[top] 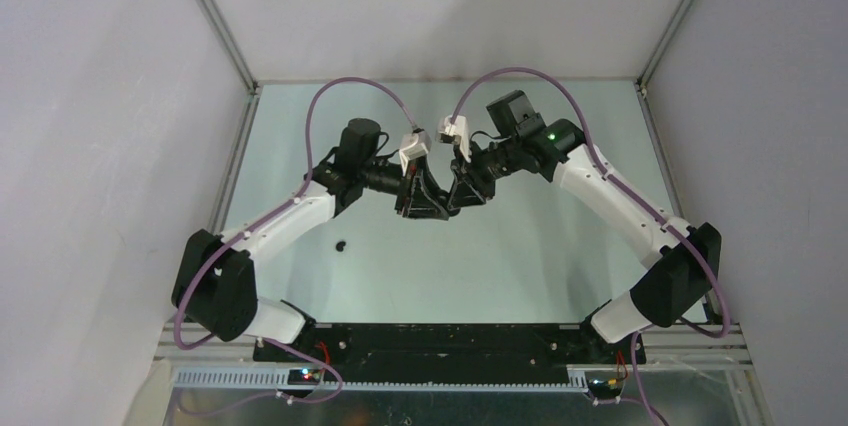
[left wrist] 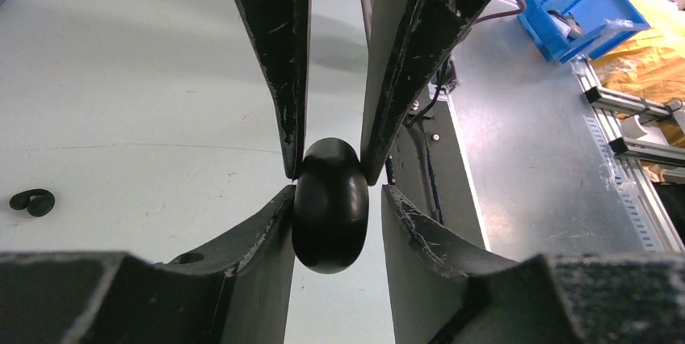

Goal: Insert the wireless bluetooth earbuds into the charging case
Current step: Pick up the charging case at the center of the board.

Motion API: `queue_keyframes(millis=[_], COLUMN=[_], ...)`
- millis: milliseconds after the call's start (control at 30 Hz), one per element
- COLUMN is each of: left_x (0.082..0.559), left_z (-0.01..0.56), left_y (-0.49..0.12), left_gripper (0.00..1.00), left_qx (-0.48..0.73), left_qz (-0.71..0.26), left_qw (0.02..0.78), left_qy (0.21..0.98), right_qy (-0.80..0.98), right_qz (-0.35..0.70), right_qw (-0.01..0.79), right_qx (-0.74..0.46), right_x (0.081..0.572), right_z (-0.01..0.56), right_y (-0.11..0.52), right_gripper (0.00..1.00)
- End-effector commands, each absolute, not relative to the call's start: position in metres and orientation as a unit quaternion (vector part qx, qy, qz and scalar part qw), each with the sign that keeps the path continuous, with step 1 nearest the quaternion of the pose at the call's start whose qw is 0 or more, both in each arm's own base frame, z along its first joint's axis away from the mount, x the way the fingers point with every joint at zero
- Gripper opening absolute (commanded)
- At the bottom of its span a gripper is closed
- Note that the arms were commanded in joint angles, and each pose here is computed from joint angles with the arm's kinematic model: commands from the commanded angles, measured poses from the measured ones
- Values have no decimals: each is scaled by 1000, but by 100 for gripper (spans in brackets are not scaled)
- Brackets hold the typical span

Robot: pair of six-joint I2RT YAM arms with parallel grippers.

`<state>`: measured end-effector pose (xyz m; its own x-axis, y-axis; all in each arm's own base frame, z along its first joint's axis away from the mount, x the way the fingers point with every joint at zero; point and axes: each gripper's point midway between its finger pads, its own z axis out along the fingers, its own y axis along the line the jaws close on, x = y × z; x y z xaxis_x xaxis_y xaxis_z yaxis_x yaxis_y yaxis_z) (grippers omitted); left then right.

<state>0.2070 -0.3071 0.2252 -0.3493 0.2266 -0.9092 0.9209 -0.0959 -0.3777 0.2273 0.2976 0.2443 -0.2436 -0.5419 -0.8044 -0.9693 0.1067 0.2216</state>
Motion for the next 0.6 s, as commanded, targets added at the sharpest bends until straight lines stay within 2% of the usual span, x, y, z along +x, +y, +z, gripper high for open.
queue_keyframes(millis=[0,200,300,400,467,500,567], left_x=[208,208,209,209,209,209,210], left_z=[243,244,243,244,246,245,245], left_y=[-309,-309,-310,-310,-310,-310,-310], left_gripper=[44,29,17,13,26,40,52], left_qx=[496,497,496,494,494,493,492], left_qz=[-566,-566,-566,-566,-567,-567,-566], left_qw=[325,327,326,327,327,326,327], left_qy=[572,571,572,574,573,574,575], right_qy=[677,677,678,678,677,677,675], right_qz=[374,374,372,371,372,372,373], right_qw=[311,313,317,320,322,322,323], right_qx=[-552,-551,-550,-548,-547,-548,-548], right_x=[233,233,234,234,234,234,234], right_z=[261,262,264,265,266,266,267], right_y=[300,300,300,300,299,300,300], right_gripper=[10,10,9,9,9,9,9])
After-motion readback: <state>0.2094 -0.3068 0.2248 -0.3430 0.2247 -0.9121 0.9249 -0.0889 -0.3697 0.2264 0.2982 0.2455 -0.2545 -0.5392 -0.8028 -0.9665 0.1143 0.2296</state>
